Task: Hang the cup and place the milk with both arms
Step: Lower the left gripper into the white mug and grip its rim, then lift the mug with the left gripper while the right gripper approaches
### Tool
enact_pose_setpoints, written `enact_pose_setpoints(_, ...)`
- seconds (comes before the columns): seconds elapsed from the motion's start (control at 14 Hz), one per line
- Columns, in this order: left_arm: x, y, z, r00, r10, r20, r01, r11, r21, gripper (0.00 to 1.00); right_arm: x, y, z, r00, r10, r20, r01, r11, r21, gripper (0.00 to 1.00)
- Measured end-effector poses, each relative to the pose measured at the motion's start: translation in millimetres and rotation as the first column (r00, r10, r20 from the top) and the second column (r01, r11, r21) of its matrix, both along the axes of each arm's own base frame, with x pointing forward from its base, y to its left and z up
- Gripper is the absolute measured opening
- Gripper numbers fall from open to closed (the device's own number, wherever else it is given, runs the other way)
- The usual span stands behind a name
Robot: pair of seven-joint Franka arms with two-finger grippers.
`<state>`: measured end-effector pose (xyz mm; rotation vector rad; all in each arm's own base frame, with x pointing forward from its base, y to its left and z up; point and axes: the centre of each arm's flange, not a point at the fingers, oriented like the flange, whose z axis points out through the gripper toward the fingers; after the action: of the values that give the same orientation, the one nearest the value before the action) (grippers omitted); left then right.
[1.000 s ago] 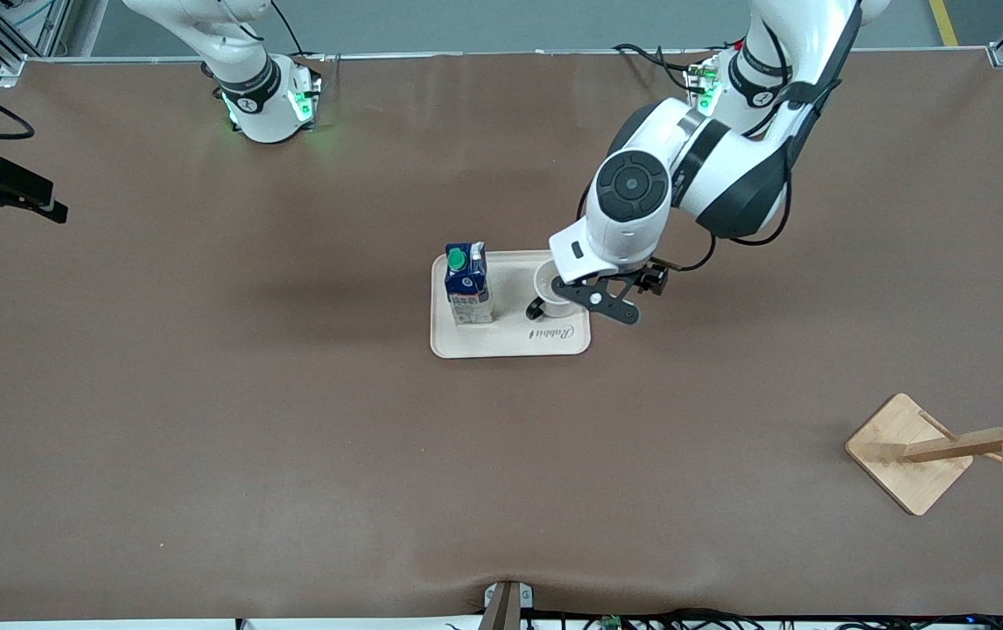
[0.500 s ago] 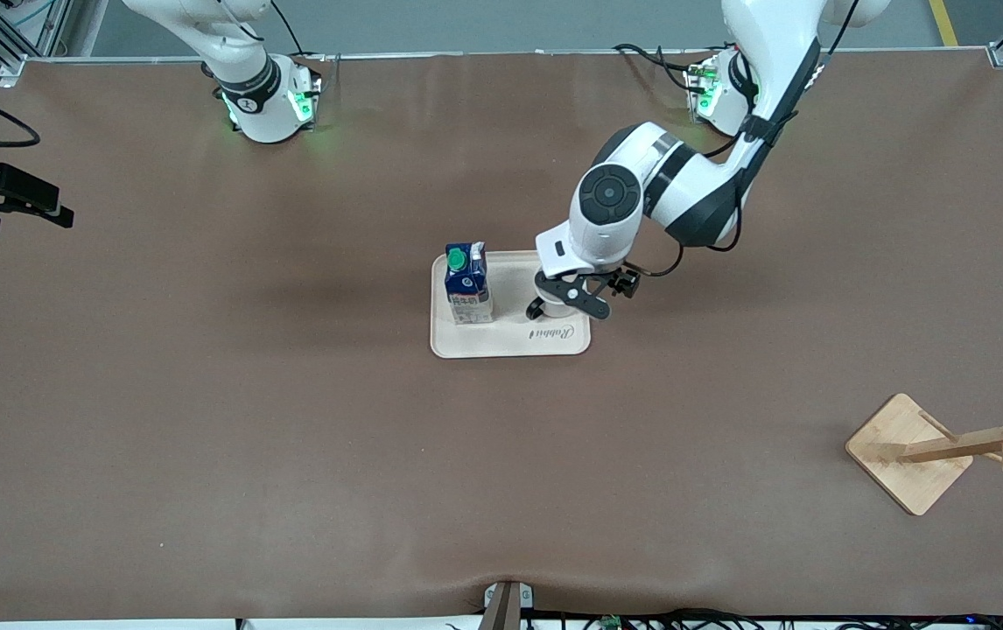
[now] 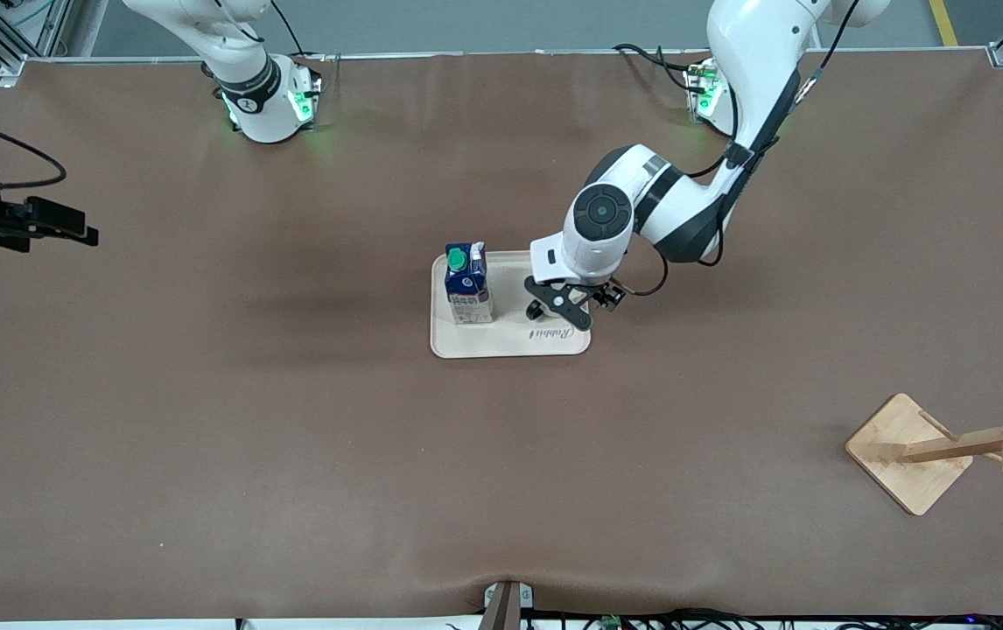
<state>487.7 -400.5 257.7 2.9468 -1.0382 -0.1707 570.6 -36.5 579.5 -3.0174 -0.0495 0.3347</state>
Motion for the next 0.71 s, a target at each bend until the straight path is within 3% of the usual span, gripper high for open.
enact_pose_setpoints(0.29,-1.8,-7.6,-14.8,1.000,-0.014,0.011,0.015,1.000,-0.021,0.66,-5.2,-1.9,-8.8,0.998,0.001,-0.068,0.000,1.000,0.006,1.00)
enact_pose_setpoints(0.5,-4.7,-12.5,-20.5,1.000,-0.023,0.015,0.024,0.999,-0.026,0.44,-6.4,-1.2,-9.7,0.997,0.002,-0.079,-0.002,1.000,0.008,1.00)
enact_pose_setpoints(0.71,-2.5,-13.5,-25.6,0.999,-0.043,0.031,0.043,0.999,-0.017,0.36,-6.0,-0.5,-10.6,0.997,0.004,-0.081,-0.003,1.000,0.009,1.00)
